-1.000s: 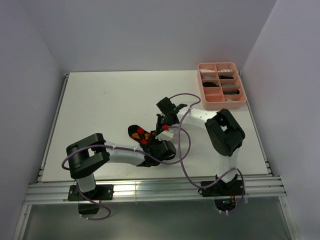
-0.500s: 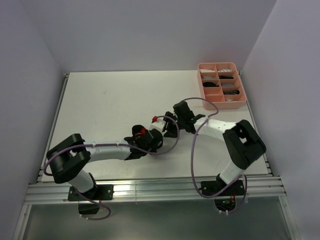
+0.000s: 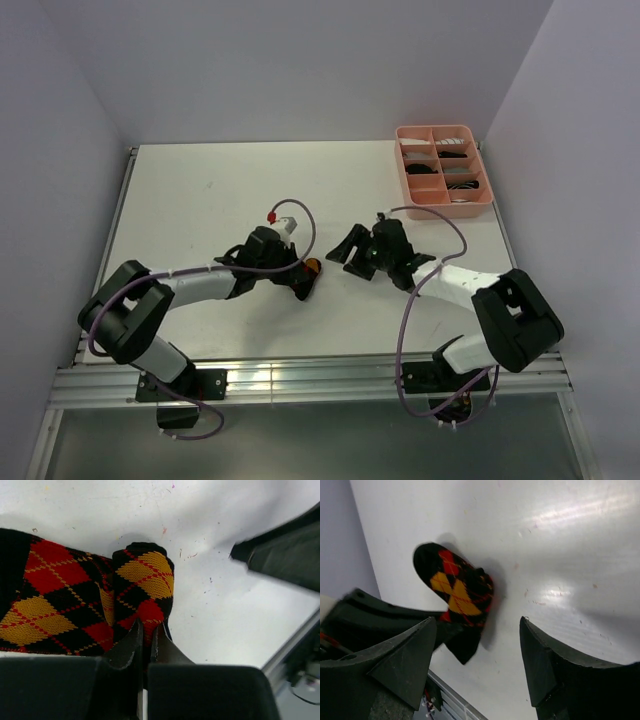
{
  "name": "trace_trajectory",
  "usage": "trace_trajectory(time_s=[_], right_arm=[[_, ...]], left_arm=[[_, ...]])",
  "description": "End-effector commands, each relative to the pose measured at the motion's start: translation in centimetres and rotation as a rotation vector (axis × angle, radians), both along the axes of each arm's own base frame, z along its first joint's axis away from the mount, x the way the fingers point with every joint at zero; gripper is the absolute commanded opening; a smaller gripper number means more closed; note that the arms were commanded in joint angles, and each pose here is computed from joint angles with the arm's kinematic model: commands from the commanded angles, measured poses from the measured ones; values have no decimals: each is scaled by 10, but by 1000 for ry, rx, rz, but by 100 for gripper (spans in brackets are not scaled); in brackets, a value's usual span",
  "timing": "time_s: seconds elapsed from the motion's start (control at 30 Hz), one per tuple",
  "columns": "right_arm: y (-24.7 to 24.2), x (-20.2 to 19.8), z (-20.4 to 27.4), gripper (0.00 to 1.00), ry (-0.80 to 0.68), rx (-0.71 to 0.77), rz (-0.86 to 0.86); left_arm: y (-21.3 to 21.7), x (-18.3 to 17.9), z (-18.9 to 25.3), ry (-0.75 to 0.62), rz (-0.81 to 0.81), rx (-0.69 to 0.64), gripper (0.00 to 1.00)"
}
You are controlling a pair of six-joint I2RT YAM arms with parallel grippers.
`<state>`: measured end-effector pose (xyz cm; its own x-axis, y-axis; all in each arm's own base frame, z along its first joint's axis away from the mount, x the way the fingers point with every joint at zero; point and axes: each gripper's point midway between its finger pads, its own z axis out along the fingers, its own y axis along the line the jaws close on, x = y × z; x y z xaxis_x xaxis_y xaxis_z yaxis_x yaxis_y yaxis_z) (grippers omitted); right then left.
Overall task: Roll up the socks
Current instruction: Roll the sock at the center of the board.
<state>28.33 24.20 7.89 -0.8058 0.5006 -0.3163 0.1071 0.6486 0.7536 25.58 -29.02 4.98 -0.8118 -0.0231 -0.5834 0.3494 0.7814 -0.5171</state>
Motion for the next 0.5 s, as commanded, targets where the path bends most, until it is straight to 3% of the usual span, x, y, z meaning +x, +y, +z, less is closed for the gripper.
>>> trace_trajectory(time_s=[0.0,0.17,0.47], right_arm=[[12,-3,3,74,-44,44,-11],[23,-11,-15,74,-2,74,-1],[41,-14,-39,71,56,98,4]], left_arm=[[-1,-12,-10,143,-17,-108,1],[10,-7,-19,264,48,-213,1],[35,-8,-47,368,166,-194,1]])
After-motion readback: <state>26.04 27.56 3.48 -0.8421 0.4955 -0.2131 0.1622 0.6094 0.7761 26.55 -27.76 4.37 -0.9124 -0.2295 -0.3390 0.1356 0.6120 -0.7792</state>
